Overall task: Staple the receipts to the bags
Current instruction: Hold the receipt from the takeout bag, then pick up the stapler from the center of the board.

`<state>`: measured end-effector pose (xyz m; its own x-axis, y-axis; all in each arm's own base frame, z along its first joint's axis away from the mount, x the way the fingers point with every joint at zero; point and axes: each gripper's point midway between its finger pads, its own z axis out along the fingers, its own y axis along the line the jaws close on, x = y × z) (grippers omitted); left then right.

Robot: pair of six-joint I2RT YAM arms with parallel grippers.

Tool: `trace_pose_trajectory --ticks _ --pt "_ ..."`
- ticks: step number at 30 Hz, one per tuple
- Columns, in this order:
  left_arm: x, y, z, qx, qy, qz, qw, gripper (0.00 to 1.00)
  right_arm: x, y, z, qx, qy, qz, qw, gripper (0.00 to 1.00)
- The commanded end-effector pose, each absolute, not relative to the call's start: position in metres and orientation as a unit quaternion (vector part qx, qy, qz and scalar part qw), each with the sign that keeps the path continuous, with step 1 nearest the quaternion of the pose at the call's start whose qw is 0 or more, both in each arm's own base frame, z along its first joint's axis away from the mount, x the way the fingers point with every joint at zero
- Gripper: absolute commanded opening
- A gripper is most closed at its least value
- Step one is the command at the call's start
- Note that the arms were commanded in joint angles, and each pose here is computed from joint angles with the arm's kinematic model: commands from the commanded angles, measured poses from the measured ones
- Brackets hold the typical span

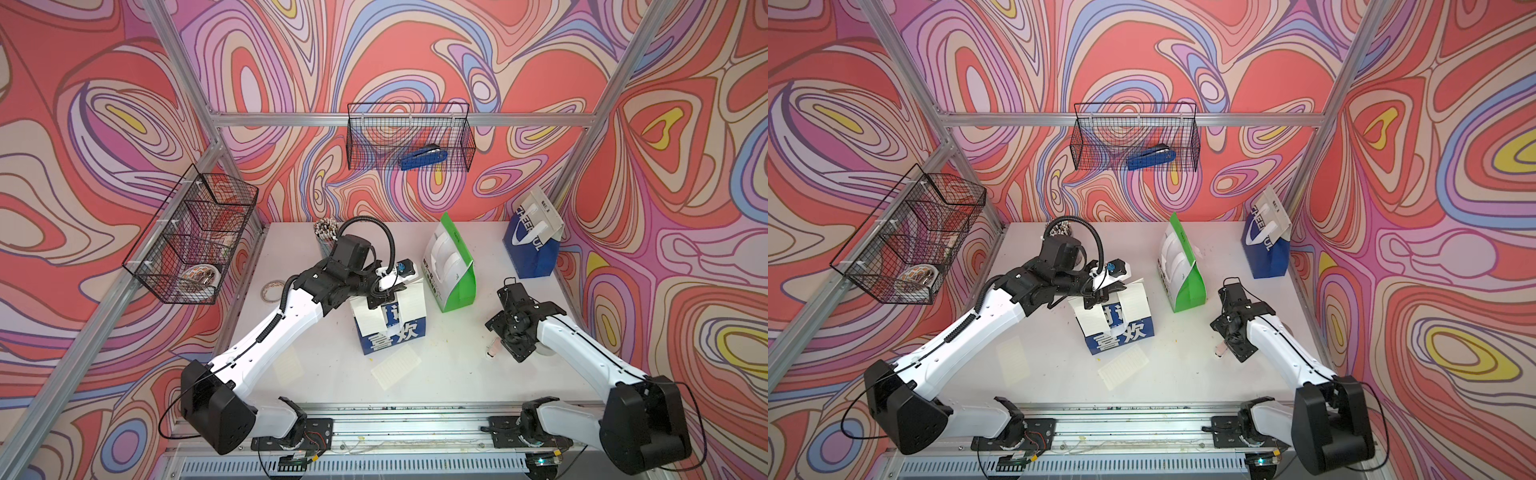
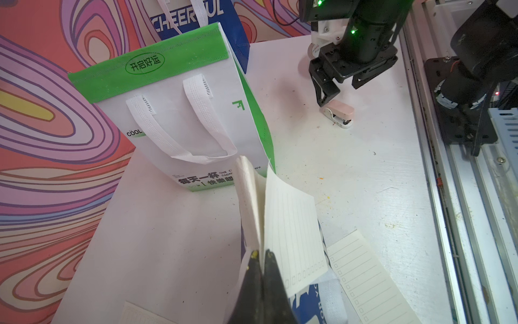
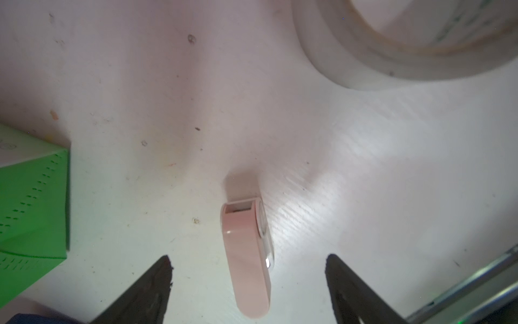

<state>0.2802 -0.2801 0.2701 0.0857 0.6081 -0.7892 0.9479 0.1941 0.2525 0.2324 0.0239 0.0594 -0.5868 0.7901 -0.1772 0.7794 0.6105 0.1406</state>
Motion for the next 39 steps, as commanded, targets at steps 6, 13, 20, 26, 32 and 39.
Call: trace_pose_trajectory --ticks 6,13,20,26,32,39 --pt "0.275 -0.274 0.262 0.601 0.658 -0.195 0.409 0.00 0.261 0.030 0.037 0.390 0.913 0.057 0.103 0.66" --pt "0.273 -0.275 0.257 0.596 0.665 -0.210 0.398 0.00 0.255 0.032 0.029 0.390 0.915 0.058 0.090 0.59" --pt "0.274 -0.275 0.258 0.587 0.668 -0.231 0.394 0.00 0.242 0.034 0.013 0.391 0.917 0.056 0.064 0.60" --pt "0.275 -0.275 0.258 0.580 0.674 -0.241 0.389 0.00 0.247 0.031 0.024 0.384 0.918 0.054 0.084 0.33" --pt "0.272 -0.276 0.262 0.568 0.680 -0.258 0.387 0.00 0.265 0.031 0.087 0.382 0.900 0.101 0.183 0.18" --pt "0.273 -0.271 0.262 0.535 0.706 -0.267 0.380 0.00 0.277 0.078 0.207 0.303 0.863 0.186 0.360 0.13"
